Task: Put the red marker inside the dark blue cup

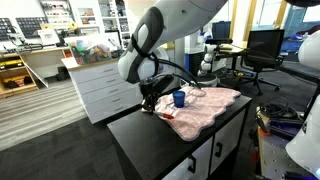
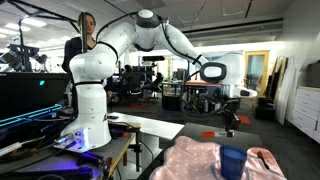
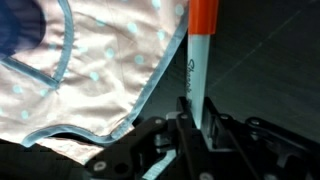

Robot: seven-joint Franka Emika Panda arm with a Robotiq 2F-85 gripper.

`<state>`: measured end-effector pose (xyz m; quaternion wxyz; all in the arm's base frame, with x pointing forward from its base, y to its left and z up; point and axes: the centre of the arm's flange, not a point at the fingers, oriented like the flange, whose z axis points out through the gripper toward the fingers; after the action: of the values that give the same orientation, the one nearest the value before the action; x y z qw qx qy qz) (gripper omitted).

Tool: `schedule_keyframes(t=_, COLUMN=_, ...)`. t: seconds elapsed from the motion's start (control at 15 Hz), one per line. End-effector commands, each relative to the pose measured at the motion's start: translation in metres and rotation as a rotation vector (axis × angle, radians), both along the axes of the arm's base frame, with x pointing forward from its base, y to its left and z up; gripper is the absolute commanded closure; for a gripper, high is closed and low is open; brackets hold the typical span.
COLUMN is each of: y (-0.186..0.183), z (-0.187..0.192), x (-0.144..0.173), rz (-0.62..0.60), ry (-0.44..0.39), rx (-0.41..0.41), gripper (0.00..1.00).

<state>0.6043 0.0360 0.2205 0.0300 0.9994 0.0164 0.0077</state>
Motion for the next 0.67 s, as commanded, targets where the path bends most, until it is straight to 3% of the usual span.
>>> schedule_keyframes(t=0.0, y=-0.001, z=0.027, x=0.0, rz=-0.029, ry=-0.029, rx=-0.01, gripper=0.95)
schedule_keyframes(t=0.6, y=-0.026, z=0.064, x=0.003, rz=-0.072, ry=-0.145, rx=-0.043, gripper=0.95)
